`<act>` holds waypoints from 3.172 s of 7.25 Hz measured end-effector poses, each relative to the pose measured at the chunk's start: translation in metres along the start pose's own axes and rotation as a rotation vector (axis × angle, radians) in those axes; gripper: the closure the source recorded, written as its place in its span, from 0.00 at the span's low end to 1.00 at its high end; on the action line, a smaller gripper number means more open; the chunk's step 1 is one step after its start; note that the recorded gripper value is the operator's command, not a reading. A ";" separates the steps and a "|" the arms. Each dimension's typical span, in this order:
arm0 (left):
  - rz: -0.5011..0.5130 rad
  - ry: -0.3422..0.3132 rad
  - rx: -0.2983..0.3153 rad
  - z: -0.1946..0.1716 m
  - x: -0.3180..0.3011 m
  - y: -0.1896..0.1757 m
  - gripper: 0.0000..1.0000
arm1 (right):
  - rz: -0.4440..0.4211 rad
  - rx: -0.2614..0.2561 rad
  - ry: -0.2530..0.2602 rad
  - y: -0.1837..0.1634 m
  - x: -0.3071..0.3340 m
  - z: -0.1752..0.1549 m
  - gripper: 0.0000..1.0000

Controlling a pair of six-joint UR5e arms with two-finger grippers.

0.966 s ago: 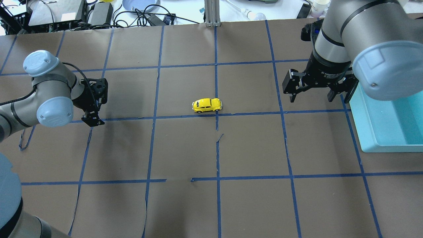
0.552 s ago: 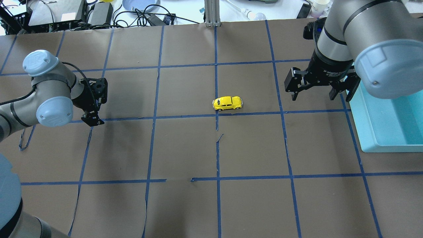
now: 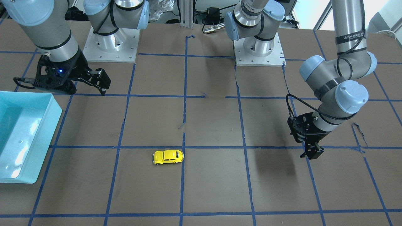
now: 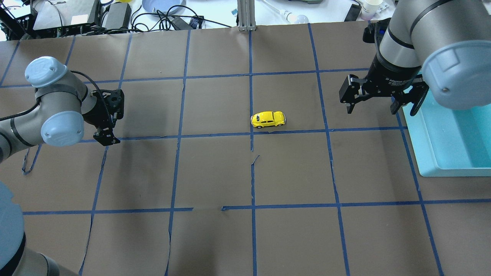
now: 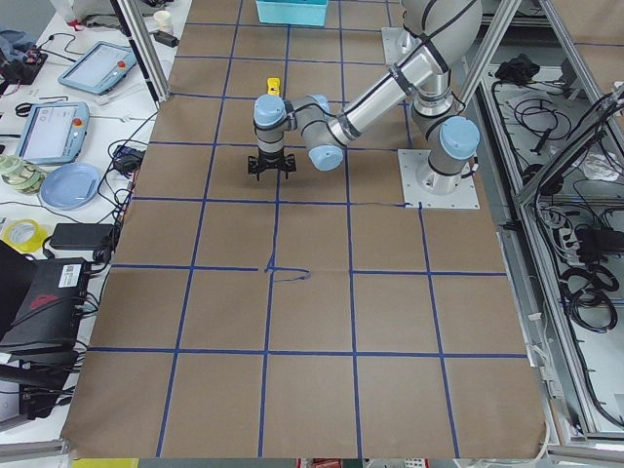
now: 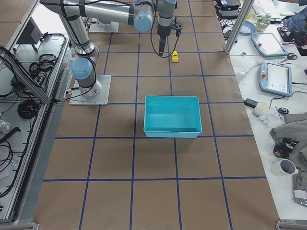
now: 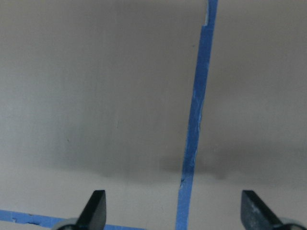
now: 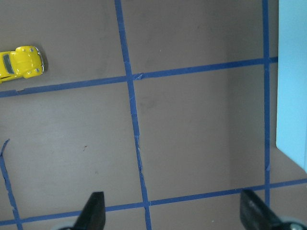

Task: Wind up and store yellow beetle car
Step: 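Move the right gripper over the car while the left arm rises back, then close the right gripper on the yellow car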

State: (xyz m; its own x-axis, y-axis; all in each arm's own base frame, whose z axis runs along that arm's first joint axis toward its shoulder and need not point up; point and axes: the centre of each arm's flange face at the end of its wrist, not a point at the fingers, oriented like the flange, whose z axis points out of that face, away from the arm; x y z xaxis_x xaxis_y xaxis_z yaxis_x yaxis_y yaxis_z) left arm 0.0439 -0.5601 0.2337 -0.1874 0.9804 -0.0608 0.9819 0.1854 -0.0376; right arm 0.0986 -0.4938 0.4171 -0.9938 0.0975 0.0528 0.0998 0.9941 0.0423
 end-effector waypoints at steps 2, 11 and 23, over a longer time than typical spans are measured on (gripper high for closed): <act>-0.208 -0.036 0.011 -0.091 -0.006 -0.068 0.00 | -0.278 0.046 0.001 -0.022 -0.005 0.015 0.00; -1.395 -0.046 -0.016 -0.297 0.067 -0.143 0.00 | -1.267 0.255 -0.095 -0.070 -0.144 0.131 0.00; -1.430 -0.040 -0.026 -0.292 0.087 -0.142 0.00 | -1.446 0.275 -0.134 -0.084 -0.197 0.215 0.49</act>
State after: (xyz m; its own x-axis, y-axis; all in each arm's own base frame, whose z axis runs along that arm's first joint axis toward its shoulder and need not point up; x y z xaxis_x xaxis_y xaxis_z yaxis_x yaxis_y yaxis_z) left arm -0.1040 -0.4813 0.5255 -0.9987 -0.0494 -0.0149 -0.0482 0.9963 -0.0712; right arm 0.2751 -0.5866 0.1884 -0.2185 -0.9751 0.0392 -0.9558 0.2057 -0.2103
